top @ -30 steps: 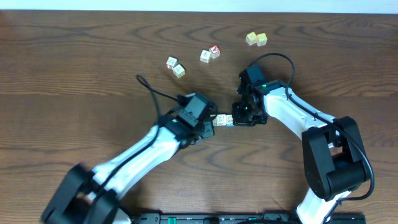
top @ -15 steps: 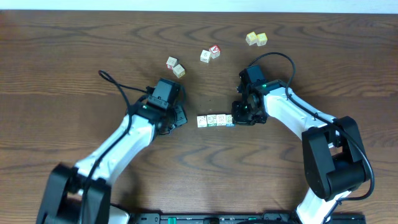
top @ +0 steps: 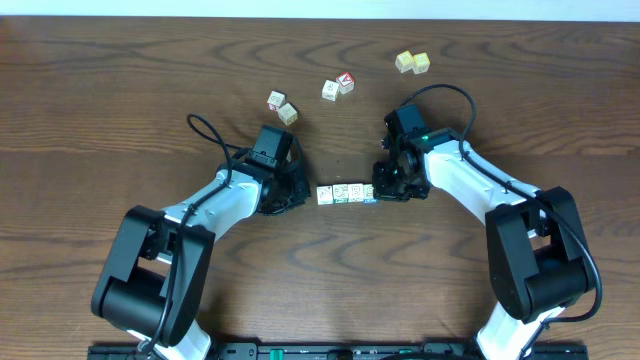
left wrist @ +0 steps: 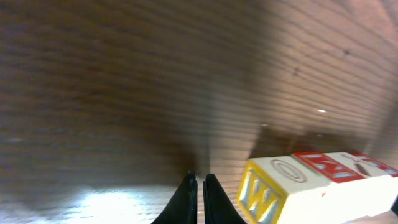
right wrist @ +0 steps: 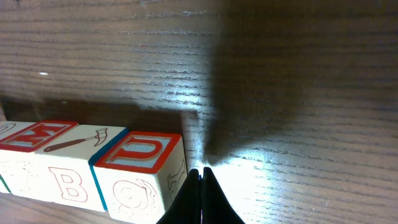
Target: Lift 4 blocks
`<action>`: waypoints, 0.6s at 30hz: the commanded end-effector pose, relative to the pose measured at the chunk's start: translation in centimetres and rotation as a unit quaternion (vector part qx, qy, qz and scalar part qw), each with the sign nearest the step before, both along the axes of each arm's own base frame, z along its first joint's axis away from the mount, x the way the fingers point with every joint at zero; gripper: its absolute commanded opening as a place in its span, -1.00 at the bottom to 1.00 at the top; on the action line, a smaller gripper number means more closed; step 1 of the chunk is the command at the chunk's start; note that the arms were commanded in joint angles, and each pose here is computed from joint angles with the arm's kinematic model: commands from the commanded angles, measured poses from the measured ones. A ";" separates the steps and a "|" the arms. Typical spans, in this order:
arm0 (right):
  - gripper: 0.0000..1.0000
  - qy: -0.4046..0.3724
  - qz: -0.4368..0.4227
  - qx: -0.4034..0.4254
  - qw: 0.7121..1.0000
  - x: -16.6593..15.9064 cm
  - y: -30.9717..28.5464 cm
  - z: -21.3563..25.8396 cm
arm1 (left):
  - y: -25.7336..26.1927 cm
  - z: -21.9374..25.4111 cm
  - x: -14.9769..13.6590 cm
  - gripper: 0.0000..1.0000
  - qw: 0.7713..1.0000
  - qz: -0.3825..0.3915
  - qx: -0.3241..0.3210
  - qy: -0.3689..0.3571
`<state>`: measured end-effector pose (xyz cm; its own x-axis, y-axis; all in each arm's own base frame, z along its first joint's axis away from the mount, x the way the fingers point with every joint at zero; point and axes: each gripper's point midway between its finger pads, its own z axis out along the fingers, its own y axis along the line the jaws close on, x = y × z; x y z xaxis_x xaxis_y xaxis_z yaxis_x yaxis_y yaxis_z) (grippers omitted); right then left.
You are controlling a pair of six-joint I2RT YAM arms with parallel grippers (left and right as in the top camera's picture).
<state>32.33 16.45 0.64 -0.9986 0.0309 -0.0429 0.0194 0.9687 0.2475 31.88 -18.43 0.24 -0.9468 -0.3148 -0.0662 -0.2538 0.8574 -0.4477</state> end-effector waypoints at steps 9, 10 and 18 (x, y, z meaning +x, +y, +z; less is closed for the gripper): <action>-0.97 -0.001 -0.003 0.006 1.000 0.0 0.3 0.2 | -1.6 0.1 0.0 -0.86 0.999 -0.024 -0.024 -0.009; -0.97 0.000 -0.003 0.006 1.000 0.0 0.3 0.2 | -1.7 0.1 -0.1 -0.86 0.999 -0.026 -0.025 -0.010; -0.98 0.000 -0.003 0.006 1.000 -0.1 0.3 0.2 | -2.5 0.3 -0.1 -0.85 0.999 -0.036 -0.029 -0.017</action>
